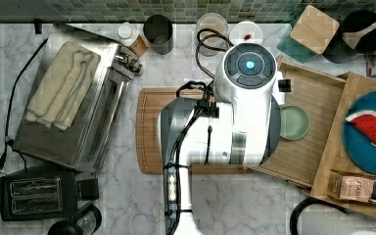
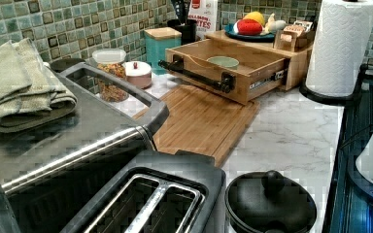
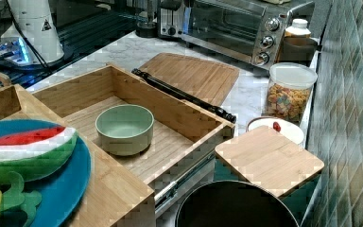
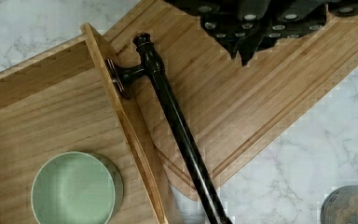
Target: Close the drawer.
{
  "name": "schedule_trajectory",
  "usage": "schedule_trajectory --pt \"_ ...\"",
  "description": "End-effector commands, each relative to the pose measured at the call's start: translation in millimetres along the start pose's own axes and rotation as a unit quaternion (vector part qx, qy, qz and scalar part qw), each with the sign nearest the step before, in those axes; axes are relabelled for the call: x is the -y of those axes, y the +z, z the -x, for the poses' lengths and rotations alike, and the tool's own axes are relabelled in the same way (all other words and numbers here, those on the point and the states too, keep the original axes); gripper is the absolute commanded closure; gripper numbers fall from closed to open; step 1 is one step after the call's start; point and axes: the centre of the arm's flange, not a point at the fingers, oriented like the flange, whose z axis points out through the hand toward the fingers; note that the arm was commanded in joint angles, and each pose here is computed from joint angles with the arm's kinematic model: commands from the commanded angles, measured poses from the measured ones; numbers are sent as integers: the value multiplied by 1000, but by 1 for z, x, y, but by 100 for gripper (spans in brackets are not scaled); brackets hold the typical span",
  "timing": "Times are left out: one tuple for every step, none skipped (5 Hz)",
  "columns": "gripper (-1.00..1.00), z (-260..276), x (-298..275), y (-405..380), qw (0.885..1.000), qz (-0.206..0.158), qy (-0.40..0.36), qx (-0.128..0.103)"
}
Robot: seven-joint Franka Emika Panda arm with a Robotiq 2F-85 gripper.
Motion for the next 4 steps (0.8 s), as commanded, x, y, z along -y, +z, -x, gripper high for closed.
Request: schedule_trajectory --pt "100 0 -2 5 1000 7 -1 1" --pt "100 -15 -4 31 999 -24 -37 16" --pt "100 -12 6 53 996 -28 -88 -17" --pt "100 -5 21 65 995 -33 -92 -30"
